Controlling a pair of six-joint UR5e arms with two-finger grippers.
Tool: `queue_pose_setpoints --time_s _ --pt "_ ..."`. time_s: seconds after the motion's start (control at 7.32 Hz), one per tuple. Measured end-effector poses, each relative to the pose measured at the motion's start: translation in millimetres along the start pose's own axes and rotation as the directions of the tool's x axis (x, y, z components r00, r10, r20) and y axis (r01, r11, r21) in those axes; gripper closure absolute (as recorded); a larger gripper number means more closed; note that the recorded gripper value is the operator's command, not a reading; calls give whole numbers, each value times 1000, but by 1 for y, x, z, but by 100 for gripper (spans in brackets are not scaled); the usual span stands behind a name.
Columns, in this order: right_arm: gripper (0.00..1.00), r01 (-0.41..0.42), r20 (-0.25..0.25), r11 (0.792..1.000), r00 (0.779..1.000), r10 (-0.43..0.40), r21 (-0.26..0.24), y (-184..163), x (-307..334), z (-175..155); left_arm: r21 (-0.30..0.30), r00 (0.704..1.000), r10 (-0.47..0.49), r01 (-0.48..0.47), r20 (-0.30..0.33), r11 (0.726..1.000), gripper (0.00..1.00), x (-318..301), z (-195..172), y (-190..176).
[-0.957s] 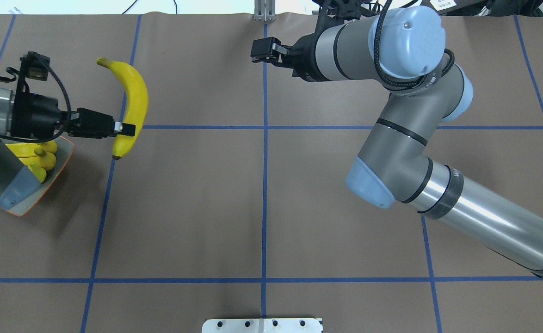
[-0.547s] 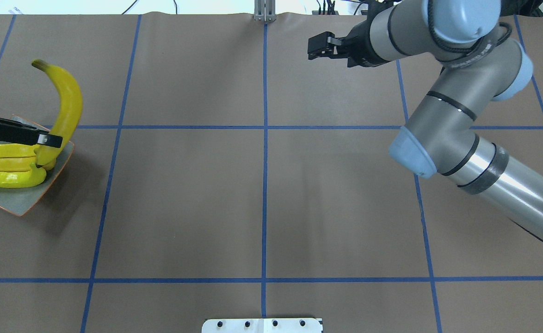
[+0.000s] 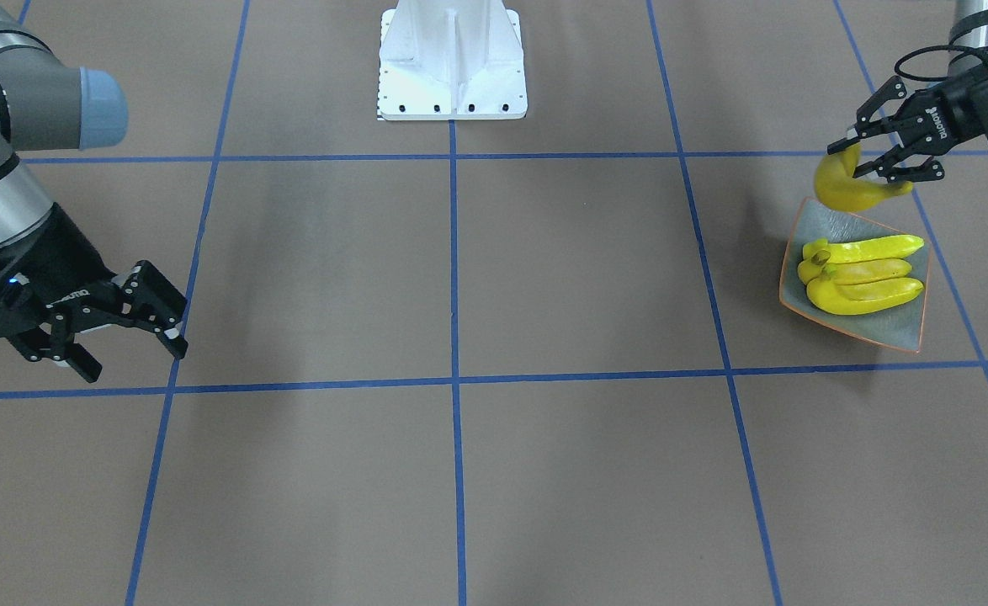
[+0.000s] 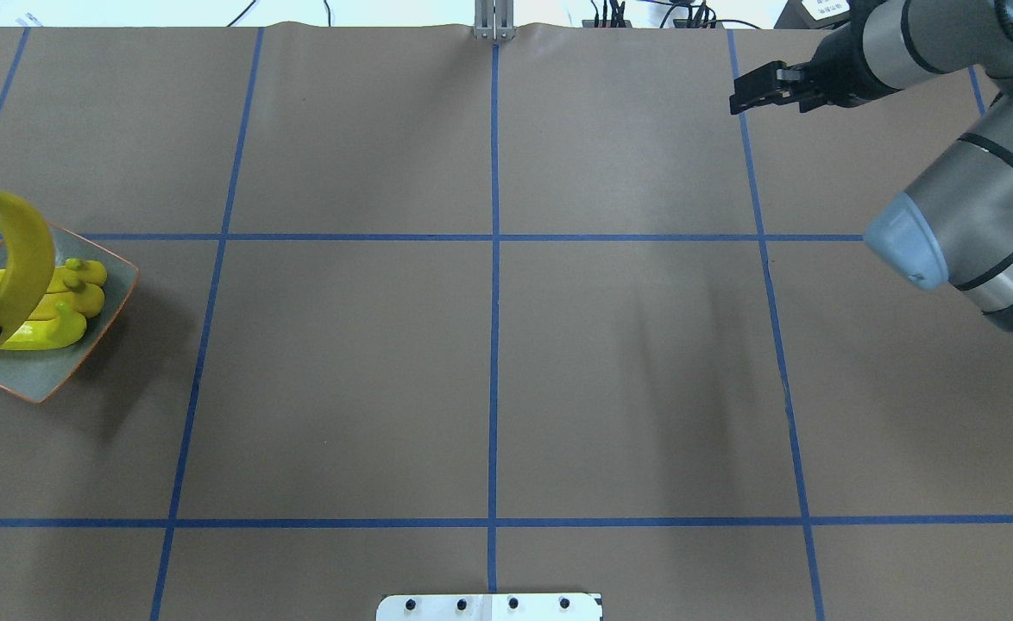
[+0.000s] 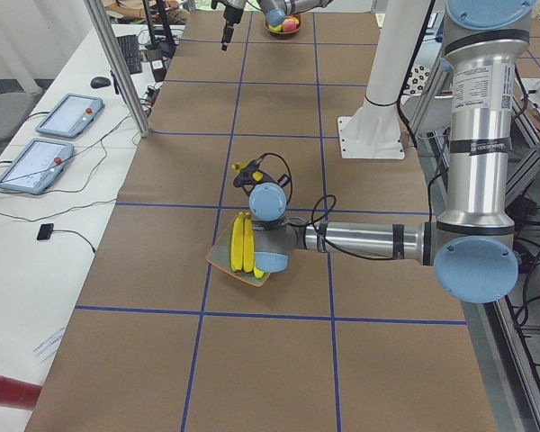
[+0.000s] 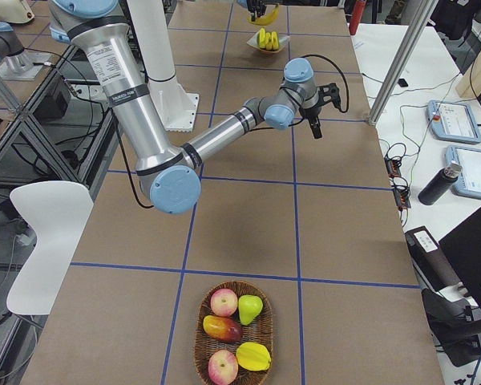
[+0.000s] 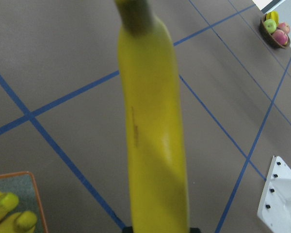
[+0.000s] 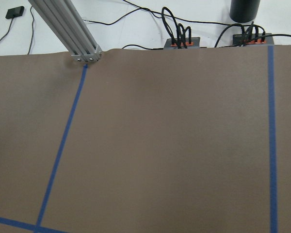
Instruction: Transfer all bananas from basket to plate
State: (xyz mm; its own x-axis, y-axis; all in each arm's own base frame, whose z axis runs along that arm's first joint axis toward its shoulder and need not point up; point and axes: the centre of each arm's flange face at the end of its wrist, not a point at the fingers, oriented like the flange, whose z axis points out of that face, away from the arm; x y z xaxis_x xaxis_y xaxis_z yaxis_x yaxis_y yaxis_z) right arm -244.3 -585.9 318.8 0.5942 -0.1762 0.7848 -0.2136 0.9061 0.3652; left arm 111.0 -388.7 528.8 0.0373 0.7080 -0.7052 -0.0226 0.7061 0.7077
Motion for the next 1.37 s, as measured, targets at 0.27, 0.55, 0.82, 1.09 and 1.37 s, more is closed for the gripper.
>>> queue_pose_setpoints --time_s 0.27,0.55,0.82,1.09,1.37 --pt "0 33 -25 999 999 -33 -16 6 27 0 -22 999 48 -48 24 999 100 -5 -9 38" --pt "0 39 -27 999 999 -39 -19 8 31 -1 -3 998 -12 12 64 1000 100 -11 -23 38" --pt "0 40 -26 999 999 -41 -17 8 30 -2 47 990 -55 49 133 998 100 -21 -44 23" --pt "0 41 -25 999 999 -42 -14 8 30 -3 123 947 -212 187 241 975 100 -40 -88 6" --pt "0 39 -22 999 999 -40 -8 8 27 -6 204 880 -246 175 406 963 100 -61 -114 -4"
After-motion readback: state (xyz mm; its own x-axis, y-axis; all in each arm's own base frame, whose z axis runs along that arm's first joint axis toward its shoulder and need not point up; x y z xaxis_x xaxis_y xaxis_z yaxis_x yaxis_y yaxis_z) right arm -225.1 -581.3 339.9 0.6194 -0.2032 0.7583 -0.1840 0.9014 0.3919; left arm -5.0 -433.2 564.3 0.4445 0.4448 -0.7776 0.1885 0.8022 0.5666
